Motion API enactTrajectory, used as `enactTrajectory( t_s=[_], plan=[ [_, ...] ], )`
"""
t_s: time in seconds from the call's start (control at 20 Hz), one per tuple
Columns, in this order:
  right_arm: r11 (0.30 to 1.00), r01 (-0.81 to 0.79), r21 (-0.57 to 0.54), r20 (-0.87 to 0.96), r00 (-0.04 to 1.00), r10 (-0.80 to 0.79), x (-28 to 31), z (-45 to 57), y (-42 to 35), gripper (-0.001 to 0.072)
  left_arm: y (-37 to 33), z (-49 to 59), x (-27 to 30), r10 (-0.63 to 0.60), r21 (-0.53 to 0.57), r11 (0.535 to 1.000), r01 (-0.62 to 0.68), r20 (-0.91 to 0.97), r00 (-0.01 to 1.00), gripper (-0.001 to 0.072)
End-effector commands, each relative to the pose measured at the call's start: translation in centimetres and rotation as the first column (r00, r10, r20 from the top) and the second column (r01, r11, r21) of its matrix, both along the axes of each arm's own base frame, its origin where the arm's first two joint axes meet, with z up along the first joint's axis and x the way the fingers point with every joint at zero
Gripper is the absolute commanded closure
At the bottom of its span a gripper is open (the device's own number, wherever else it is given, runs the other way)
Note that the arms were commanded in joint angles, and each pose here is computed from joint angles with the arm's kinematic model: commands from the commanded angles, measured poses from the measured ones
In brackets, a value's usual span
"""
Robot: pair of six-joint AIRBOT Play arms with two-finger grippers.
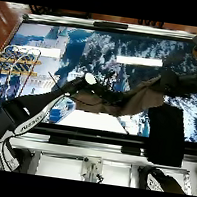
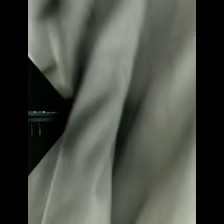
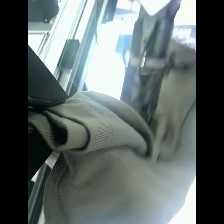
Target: Fold the shirts.
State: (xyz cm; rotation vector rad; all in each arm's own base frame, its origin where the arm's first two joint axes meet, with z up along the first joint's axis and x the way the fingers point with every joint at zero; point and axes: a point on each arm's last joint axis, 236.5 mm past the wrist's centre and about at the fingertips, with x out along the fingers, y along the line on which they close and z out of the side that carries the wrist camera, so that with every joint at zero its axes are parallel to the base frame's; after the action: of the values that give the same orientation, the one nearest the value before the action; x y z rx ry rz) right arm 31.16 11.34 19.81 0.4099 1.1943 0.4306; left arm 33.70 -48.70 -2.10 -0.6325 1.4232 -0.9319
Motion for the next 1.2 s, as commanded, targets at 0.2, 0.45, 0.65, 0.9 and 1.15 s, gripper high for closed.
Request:
enactTrajectory(
  t_s=[0.2, 0.45, 0.65, 0.9, 1.15],
  plan=[
    [0.999, -0.020, -0.029, -0.044, 0.999, 0.018, 0.6, -1.7, 1.2, 0.0636, 10.2, 5.3, 8.8, 0.128, 0.092, 0.984, -0.153, 0.235, 0.963, 0.0668],
    [0.987, -0.115, 0.109, 0.091, 0.990, 0.106, 6.7, -3.8, 11.9, 0.0637, 30.1, 13.0, 13.9, 0.251, 0.284, 0.870, -0.404, 0.450, 0.857, 0.0667],
    [0.976, -0.142, 0.166, 0.045, 0.990, 0.137, 9.0, -10.0, 19.4, 0.0636, 41.7, 16.8, 11.8, 0.350, 0.355, 0.767, -0.535, 0.468, 0.812, 0.0666],
    [0.943, -0.128, 0.308, -0.117, 0.978, 0.171, 8.7, -18.2, 26.8, 0.0103, 43.2, 17.6, 10.2, 0.356, 0.372, 0.759, -0.534, 0.450, 0.819, 0.0666],
    [0.985, -0.154, 0.078, -0.132, 0.978, 0.164, 9.9, -18.5, 16.6, 0.0103, 41.2, 17.3, 9.4, 0.257, 0.394, 0.798, -0.456, 0.461, 0.849, 0.0666]
  ],
)
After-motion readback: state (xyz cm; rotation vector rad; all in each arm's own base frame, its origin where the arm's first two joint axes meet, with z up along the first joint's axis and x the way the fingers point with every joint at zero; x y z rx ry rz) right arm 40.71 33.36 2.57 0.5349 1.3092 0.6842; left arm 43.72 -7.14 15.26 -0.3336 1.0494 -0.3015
